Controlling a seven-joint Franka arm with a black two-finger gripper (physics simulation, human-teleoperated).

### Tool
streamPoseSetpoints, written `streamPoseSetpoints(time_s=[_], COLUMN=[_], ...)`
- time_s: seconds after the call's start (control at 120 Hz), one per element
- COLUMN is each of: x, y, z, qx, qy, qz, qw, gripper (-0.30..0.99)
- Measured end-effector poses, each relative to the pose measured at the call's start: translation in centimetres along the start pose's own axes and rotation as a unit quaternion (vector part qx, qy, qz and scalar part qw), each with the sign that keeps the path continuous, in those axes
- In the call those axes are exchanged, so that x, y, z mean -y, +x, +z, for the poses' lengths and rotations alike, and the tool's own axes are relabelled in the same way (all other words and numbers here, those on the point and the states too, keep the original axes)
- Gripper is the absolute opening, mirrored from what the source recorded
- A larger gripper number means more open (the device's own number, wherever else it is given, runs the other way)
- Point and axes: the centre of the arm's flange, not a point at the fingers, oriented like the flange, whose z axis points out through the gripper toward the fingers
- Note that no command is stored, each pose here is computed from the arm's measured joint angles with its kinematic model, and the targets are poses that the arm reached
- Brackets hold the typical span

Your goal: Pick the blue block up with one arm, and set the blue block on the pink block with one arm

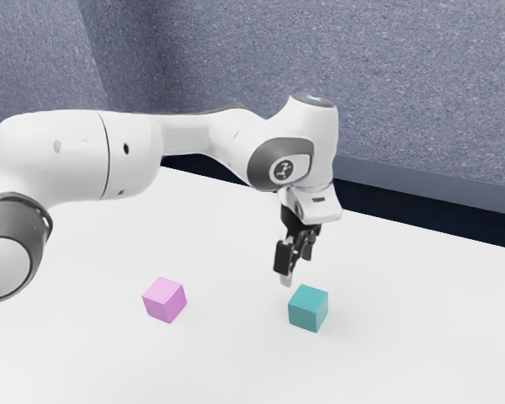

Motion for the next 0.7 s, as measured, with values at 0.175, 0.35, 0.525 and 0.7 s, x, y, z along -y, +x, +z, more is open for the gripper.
streamPoseSetpoints(time_s=[0.175, 0.35, 0.525, 0.7], x=[1.3, 2.4, 3.7, 4.2], y=[0.2, 0.4, -0.5, 0.0], z=[2.3, 4.9, 6.0, 7.0], qx=[-0.006, -0.032, -0.041, -0.043], qy=[0.004, -0.009, -0.006, -0.006], qz=[-0.007, -0.018, -0.027, -0.019], qw=[1.000, 0.999, 0.999, 0.999], gripper=[0.69, 0.69, 0.69, 0.69])
